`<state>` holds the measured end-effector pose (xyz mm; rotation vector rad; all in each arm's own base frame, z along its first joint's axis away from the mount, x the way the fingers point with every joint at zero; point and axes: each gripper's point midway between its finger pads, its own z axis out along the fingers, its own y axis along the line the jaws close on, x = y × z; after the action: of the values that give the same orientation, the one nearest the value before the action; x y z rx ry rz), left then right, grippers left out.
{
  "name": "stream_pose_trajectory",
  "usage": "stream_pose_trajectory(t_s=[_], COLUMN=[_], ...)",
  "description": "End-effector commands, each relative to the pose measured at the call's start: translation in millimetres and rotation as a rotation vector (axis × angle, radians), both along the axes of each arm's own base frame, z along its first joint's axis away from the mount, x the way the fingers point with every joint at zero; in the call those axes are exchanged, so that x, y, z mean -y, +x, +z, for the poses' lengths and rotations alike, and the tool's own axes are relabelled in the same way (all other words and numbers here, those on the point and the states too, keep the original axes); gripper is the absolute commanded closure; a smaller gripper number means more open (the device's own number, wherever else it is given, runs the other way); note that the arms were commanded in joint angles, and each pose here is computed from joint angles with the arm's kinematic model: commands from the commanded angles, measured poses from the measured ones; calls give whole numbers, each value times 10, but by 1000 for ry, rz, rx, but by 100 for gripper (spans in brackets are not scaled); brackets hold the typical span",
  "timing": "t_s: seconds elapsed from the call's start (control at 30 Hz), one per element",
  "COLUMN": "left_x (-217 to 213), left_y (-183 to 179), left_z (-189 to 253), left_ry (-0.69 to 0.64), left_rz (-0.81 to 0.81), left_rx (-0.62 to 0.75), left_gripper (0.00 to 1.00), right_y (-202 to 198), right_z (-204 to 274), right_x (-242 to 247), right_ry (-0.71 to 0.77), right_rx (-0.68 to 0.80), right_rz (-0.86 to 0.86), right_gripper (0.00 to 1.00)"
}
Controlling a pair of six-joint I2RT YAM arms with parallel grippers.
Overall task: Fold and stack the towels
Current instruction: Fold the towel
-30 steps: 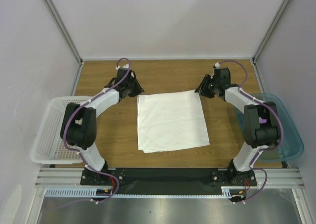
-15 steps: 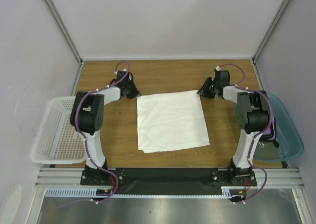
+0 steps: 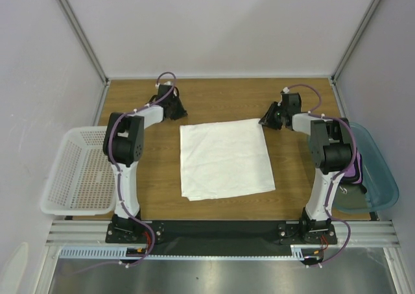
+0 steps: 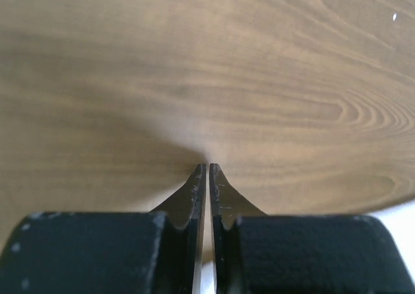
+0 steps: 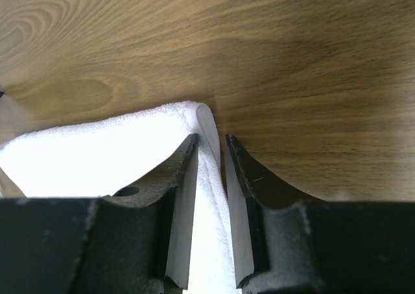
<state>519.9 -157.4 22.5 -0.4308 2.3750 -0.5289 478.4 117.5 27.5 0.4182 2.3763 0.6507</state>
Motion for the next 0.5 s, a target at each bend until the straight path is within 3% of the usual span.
stream_pose_trajectory(t_s=[0.0, 0.23, 0.27, 0.33, 0.37, 0.4, 0.47], left_x=[-36, -168, -193, -241, -243, -276, -219], left_y=[227, 27, -45, -322, -437, -648, -928], left_z=[176, 1068, 1142, 1311, 1379, 1225, 1443], left_ry=[44, 96, 101, 107, 104, 111, 78], left_rz=[-35, -46, -38, -21, -18, -15, -14], left_rx=[64, 223, 226, 216, 217, 168, 205], left_gripper=[91, 82, 80, 74, 71, 59, 42], right_y=[25, -114, -148, -305, -364, -426, -637], right_z=[146, 755, 787, 787, 900, 917, 942], right_x=[86, 135, 149, 147, 152, 155, 178], right_ry=[-37, -56, -60, -61, -57, -56, -55], right_rx=[44, 122, 122, 92, 109, 106, 92], right_rz=[-33, -25, -26, -17, -19, -18, -24], right_gripper=[71, 68, 66, 52, 49, 40, 32])
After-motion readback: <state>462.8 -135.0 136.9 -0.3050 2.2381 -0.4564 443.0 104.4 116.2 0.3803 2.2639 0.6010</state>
